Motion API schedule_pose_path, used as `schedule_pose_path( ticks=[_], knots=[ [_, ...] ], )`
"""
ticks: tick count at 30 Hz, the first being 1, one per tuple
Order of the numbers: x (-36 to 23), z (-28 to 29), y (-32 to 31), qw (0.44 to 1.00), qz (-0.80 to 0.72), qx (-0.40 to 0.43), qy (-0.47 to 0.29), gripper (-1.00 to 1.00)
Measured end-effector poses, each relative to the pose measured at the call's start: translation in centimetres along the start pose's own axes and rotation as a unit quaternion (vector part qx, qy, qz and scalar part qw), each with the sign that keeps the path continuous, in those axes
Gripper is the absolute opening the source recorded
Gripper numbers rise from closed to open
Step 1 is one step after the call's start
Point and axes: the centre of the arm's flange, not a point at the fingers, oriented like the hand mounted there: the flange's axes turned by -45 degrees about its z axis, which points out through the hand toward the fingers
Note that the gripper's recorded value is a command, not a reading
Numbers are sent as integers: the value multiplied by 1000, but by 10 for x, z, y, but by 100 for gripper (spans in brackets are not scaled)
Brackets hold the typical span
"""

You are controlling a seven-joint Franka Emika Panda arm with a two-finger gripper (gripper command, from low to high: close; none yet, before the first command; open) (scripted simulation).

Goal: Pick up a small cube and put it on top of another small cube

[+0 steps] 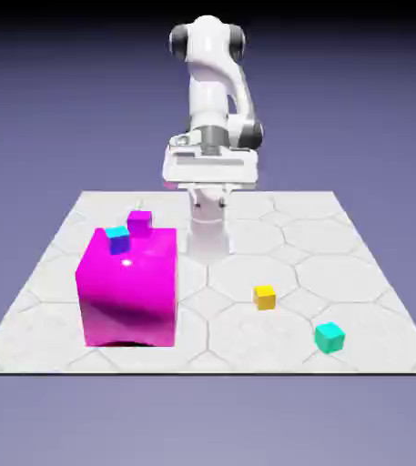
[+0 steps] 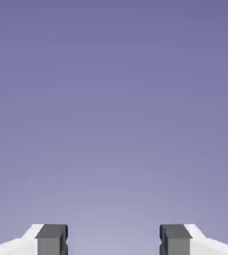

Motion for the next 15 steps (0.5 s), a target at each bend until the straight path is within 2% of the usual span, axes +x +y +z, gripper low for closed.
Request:
schedule_pose_path(
  ticks=[7,15],
  knots=[
    [-3,75,-85,963,-218,20,-156,0],
    [-36,143,-181,848,-443,39,-289,0]
  ],
)
